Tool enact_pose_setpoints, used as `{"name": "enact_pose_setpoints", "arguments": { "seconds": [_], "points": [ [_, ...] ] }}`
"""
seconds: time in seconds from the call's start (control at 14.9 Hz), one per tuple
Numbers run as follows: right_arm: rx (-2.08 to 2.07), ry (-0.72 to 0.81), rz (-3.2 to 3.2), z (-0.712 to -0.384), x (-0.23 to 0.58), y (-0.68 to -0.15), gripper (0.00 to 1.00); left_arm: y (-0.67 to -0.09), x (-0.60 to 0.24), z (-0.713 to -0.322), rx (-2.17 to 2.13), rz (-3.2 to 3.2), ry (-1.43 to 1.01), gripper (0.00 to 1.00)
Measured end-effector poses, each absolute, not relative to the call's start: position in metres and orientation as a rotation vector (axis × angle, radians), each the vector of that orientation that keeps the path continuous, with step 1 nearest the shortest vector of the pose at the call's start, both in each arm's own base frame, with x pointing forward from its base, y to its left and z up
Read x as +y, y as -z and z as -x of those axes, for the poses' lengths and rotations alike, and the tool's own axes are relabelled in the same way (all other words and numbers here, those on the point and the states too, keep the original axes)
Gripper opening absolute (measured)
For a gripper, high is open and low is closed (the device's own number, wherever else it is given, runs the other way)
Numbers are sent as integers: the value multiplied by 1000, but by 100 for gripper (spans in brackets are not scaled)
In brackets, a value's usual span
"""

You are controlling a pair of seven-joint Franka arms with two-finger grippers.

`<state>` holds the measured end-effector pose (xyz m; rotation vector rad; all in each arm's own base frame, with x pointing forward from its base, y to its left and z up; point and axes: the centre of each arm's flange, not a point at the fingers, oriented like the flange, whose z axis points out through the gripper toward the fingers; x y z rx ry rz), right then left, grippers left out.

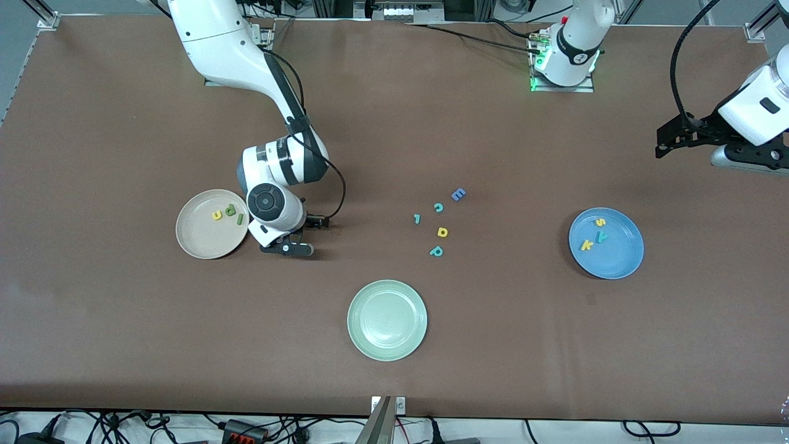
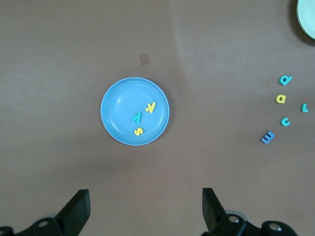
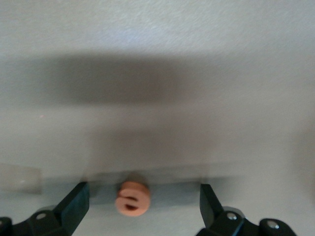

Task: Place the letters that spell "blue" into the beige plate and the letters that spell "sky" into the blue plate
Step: 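Grasp the orange e with the right gripper, then carry the orange e onto the beige plate and open the right gripper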

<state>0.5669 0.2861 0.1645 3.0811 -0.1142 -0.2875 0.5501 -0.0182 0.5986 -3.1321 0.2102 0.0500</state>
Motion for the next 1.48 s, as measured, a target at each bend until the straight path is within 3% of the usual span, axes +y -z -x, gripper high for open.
{"name": "enact_pose_setpoints", "arguments": {
  "seconds": [0.2, 0.4, 0.81, 1.08, 1.34, 1.48],
  "points": [
    [-110, 291, -3087, -562, 296, -164, 97, -599, -17, -550, 207, 3132, -50, 100],
    [-111, 283, -3095, -562, 298, -169, 75, -599, -17, -550, 207, 3132, -49, 100],
    [-117, 278, -3097, -563, 297, -171, 71, -599, -17, -550, 207, 3132, -48, 100],
    [-124, 273, -3100, -565, 295, -172, 63, -599, -17, -550, 207, 3132, -48, 100],
    [-129, 263, -3106, -567, 294, -177, 28, -599, -17, -550, 207, 3132, -48, 100],
    [-135, 262, -3105, -568, 292, -177, 28, -599, -17, -550, 207, 3132, -48, 100]
  ]
}}
